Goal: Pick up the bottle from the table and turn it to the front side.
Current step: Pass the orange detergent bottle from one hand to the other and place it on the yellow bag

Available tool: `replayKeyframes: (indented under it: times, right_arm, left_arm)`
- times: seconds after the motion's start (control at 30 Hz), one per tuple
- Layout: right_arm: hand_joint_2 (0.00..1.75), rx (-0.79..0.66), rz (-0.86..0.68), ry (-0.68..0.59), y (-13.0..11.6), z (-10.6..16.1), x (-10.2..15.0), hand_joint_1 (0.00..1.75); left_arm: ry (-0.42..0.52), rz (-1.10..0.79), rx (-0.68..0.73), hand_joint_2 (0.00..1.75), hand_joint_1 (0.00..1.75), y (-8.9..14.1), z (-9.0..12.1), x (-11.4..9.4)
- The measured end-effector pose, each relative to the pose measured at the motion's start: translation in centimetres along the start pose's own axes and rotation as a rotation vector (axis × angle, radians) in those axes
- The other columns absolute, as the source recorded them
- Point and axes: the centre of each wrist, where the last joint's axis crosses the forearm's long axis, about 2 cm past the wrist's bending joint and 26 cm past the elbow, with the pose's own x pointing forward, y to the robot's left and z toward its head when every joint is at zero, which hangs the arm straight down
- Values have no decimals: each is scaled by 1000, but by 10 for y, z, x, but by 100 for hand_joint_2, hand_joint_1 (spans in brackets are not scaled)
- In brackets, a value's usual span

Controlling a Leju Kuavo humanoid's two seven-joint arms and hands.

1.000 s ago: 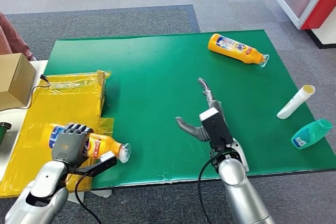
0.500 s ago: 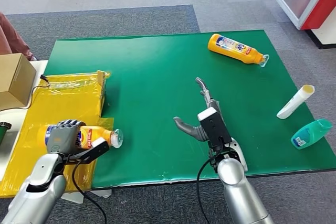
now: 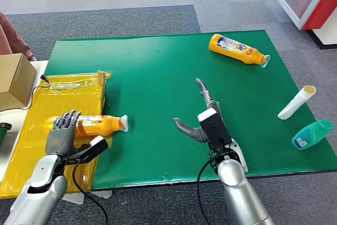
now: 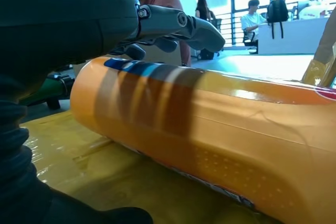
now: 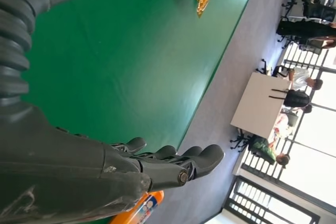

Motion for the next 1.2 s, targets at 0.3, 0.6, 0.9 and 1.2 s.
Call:
replayKeyframes:
  times: [0.3,0.6,0.9,1.2]
  right_arm:
    - [175,12,-49,3,1,1,0,0]
    - [175,-1,-48,0,1,1,1,0]
    - [175,-62,-52,-20,-4,5,-3,0]
    - [175,-58,-44,9,-4,17,-11,0]
  left_arm:
    - [-20,48,-16,175,0,-1,1,2]
    - [-103,262,-50,175,0,-3,7,8]
    - [-459,1520,-113,175,0,13,46,8]
    - [-580,1707,31,175,0,40,75,-2]
